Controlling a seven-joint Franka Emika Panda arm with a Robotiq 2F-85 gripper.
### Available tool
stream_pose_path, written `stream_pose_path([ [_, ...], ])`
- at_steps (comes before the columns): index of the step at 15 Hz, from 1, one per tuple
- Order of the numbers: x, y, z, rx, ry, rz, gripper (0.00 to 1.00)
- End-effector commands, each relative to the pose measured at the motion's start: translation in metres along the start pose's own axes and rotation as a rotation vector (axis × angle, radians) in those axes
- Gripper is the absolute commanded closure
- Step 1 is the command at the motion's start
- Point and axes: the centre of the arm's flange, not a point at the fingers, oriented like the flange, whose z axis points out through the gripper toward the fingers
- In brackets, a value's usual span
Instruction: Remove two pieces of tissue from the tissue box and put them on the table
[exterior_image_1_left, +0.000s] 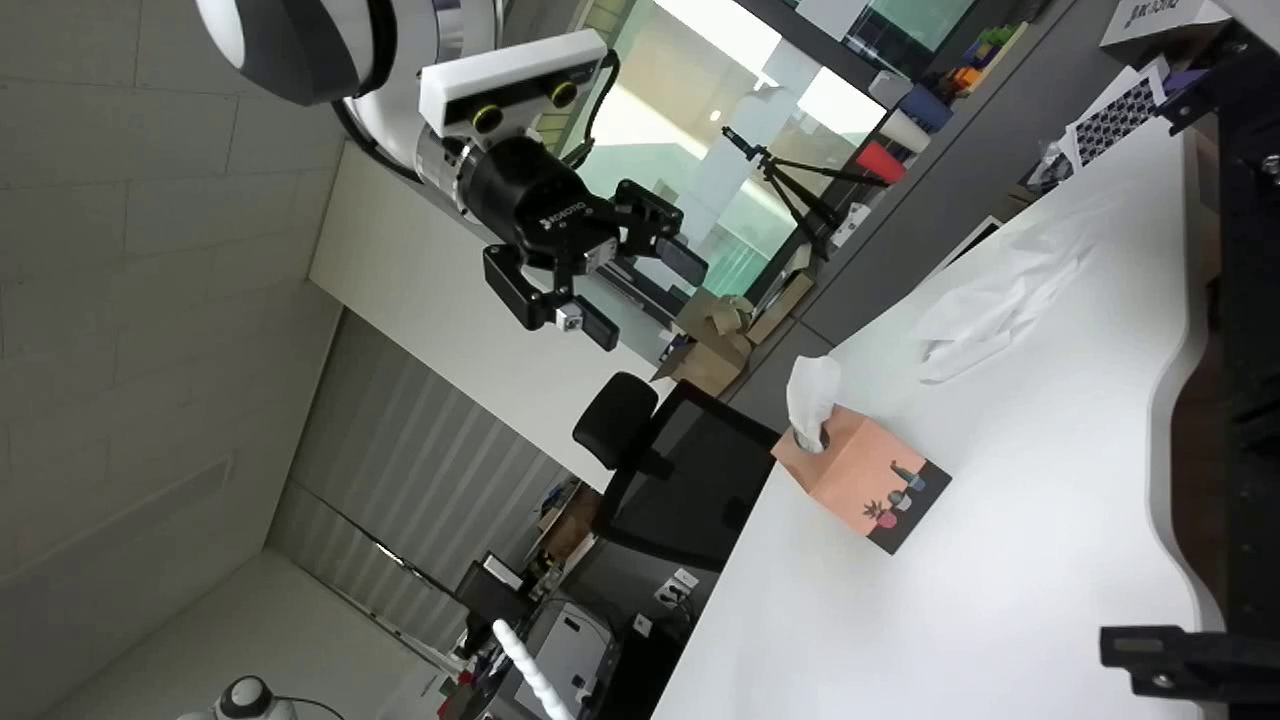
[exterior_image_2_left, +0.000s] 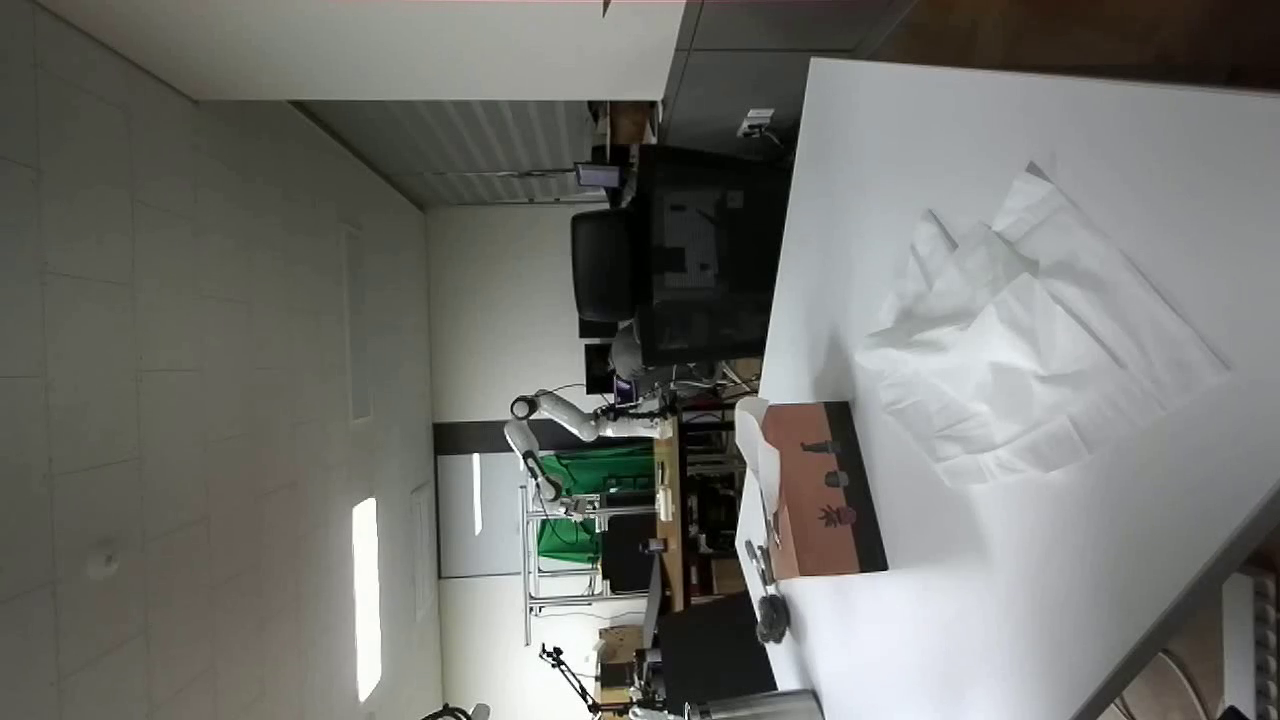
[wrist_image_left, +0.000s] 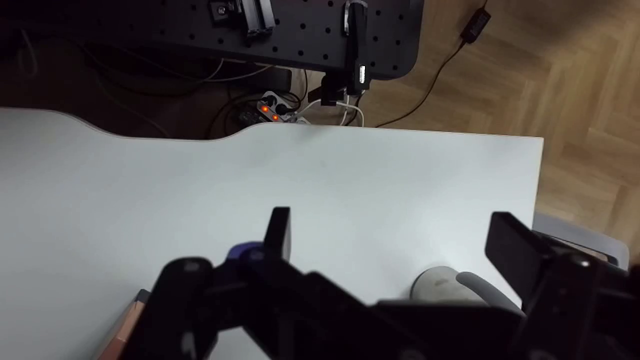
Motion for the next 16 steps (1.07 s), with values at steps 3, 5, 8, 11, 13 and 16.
stream_pose_path([
  [3, 0.016, 0.017, -0.003, -0.034, 0.057, 0.031, 0.00],
  [5, 0.039, 0.047, -0.011, -0.052, 0.138, 0.066, 0.00],
  [8, 0.079, 0.102, -0.022, -0.088, 0.269, 0.118, 0.00],
  [11, 0.117, 0.160, -0.028, -0.112, 0.383, 0.194, 0.00],
  [13, 0.143, 0.196, -0.034, -0.126, 0.433, 0.263, 0.00],
  [16, 0.110, 0.185, -0.018, -0.115, 0.405, 0.234, 0.00],
])
